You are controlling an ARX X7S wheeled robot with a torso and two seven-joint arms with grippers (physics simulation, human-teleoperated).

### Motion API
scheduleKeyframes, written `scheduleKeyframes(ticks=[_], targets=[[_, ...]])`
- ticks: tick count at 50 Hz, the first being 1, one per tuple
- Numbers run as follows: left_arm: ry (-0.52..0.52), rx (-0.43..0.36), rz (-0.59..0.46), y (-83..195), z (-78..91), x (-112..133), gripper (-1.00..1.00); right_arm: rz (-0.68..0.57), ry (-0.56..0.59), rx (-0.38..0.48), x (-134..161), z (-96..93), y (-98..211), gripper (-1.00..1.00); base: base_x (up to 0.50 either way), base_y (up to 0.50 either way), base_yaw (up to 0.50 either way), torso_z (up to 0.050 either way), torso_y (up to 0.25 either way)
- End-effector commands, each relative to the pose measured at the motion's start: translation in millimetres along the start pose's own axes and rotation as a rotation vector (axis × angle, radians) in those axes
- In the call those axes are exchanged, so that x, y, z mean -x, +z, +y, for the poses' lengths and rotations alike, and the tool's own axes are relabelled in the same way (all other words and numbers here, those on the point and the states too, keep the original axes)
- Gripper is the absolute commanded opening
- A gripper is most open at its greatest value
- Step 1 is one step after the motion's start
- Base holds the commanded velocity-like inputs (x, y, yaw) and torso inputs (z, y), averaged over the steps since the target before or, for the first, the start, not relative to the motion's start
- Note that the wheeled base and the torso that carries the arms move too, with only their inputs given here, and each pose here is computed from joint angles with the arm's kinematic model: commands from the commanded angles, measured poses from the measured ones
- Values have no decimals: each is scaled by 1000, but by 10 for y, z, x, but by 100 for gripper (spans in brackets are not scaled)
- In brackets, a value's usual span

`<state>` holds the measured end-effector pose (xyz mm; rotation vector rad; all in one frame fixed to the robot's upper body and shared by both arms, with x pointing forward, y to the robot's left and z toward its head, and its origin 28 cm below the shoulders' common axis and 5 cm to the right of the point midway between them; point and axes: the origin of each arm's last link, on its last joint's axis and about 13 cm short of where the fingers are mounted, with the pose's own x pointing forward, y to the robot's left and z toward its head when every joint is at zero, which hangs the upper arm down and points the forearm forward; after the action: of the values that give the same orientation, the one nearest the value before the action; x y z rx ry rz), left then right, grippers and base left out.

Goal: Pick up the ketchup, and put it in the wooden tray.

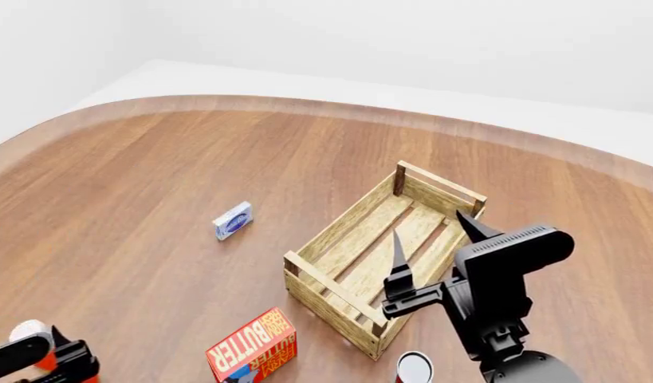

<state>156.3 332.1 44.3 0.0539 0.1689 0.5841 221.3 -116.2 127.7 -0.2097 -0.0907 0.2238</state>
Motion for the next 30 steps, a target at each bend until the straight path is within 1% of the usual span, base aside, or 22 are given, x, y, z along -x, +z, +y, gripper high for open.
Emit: scheduleKeyframes(ticks=[1,19,30], targets=[[-14,9,23,-43,-51,-54,100,2,-3,1,13,-5,1,100,0,0,0,0,0],[-24,7,49,-157,-172,-259,100,9,-6,7,14,-1,7,100,0,0,0,0,0],[6,9,71,-220,-227,-398,100,15,-7,9,4,4,0,100,0,0,0,0,0]])
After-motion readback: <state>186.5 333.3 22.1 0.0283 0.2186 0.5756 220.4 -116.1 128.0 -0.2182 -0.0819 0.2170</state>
